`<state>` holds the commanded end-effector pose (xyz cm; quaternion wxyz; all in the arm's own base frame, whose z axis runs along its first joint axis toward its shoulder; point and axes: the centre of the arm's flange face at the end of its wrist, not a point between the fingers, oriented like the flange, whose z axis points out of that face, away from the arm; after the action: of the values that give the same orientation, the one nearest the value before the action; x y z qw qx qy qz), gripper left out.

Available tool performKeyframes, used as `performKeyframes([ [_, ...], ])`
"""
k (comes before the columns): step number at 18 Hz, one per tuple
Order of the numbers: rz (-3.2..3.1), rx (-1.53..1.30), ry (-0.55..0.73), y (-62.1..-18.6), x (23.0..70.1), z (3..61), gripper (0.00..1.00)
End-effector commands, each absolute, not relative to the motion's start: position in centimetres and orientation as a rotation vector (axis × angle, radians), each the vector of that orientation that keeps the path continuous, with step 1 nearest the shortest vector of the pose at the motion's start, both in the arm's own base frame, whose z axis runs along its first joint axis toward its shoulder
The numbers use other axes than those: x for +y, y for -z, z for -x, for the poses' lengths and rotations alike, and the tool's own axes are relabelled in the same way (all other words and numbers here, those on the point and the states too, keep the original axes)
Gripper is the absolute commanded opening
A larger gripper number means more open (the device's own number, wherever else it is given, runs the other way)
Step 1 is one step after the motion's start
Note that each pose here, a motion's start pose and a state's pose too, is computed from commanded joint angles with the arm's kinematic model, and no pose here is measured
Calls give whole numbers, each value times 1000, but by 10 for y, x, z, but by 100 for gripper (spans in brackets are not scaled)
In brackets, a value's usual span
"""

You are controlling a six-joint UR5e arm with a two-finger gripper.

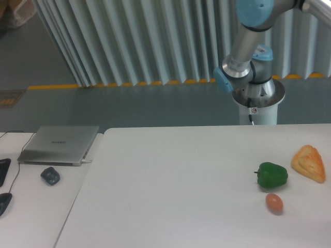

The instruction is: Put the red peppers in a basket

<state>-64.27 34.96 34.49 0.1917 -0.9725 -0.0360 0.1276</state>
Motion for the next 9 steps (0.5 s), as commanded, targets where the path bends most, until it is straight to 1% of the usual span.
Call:
performKeyframes([
  [2,2750,1,-371,-331,341,654,5],
  [5,2761,38,-367,-321,340,657,6],
  [6,2760,41,-367,-320,342,657,10],
  [7,2760,43,-366,-320,343,657,22],
  [8,2760,45,-366,-320,344,656,32],
  [9,2760,47,-364,-320,345,655,52],
])
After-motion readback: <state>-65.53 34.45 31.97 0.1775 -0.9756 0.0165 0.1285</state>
